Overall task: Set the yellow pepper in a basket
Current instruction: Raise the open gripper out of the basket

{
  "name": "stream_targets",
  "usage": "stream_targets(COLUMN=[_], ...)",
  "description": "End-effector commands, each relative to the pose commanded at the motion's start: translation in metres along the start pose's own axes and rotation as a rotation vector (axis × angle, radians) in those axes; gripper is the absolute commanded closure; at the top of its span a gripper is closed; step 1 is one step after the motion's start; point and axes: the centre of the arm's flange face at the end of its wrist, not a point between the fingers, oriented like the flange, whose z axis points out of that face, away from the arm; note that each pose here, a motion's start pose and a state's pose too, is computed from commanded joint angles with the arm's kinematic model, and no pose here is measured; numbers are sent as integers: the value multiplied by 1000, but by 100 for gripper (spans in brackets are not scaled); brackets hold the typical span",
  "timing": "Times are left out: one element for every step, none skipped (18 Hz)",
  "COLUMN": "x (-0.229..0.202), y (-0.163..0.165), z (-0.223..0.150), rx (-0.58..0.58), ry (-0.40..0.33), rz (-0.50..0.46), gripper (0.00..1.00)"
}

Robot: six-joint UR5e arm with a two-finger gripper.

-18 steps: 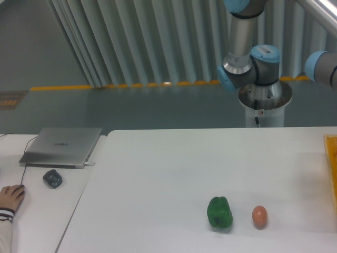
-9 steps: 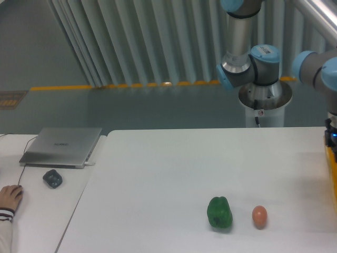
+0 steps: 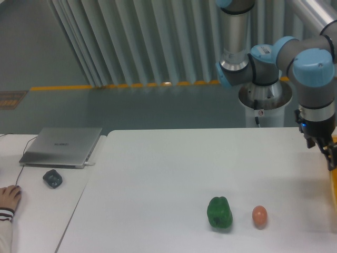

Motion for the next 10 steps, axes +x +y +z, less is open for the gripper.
stream_targets(x=[3, 6, 9, 13, 20, 22, 23, 26, 28, 28], y=[-3, -5, -9, -13, -22, -26, -29, -40, -43, -43], z=[3, 4, 5, 9, 9, 14, 16, 19, 21, 21], rx=[-7, -6, -2, 9, 13, 13, 13, 13, 13, 13], ry=[21, 39, 57, 79, 82, 89, 93, 98, 102, 102], rz=[10, 14, 17, 20, 32, 38, 28, 21, 18, 18], gripper=[0, 0, 0, 0, 0, 0, 0, 0, 0, 0])
